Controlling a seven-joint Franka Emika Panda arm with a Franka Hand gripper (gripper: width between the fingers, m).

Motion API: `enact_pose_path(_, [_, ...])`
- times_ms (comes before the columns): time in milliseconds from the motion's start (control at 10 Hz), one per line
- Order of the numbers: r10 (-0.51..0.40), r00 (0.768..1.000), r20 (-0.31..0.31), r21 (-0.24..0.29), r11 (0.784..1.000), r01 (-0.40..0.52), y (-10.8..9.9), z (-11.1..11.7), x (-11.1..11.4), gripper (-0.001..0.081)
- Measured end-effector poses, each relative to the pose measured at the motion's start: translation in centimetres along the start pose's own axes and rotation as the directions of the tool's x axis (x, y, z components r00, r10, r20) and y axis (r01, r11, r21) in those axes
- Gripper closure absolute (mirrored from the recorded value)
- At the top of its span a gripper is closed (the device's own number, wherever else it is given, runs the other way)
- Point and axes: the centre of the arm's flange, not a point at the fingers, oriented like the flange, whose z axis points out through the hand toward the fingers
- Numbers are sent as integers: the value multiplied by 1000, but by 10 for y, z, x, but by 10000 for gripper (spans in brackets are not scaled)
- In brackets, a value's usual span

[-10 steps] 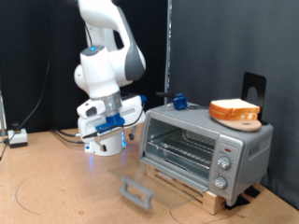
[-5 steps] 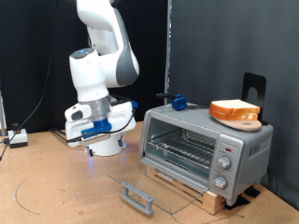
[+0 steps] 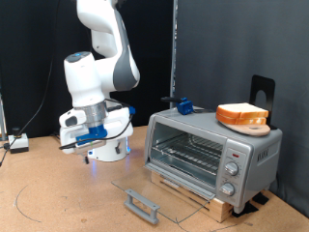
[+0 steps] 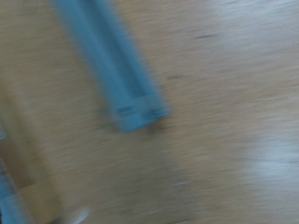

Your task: Make a piece of toast with the oven

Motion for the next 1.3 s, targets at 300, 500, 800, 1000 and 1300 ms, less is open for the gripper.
enact_pose_path(300, [-63,972,227,206,978,16,-23,-34,-20,2])
enact_pose_path(500, [-118,953,280,246,968,47,-37,-57,-32,2])
enact_pose_path(800, [-147,960,237,234,968,91,-58,-83,-52,2])
enact_pose_path(1000, [-191,944,271,268,956,116,-62,-80,-57,2])
enact_pose_path(1300, [-427,852,303,435,857,275,-100,-84,-89,2])
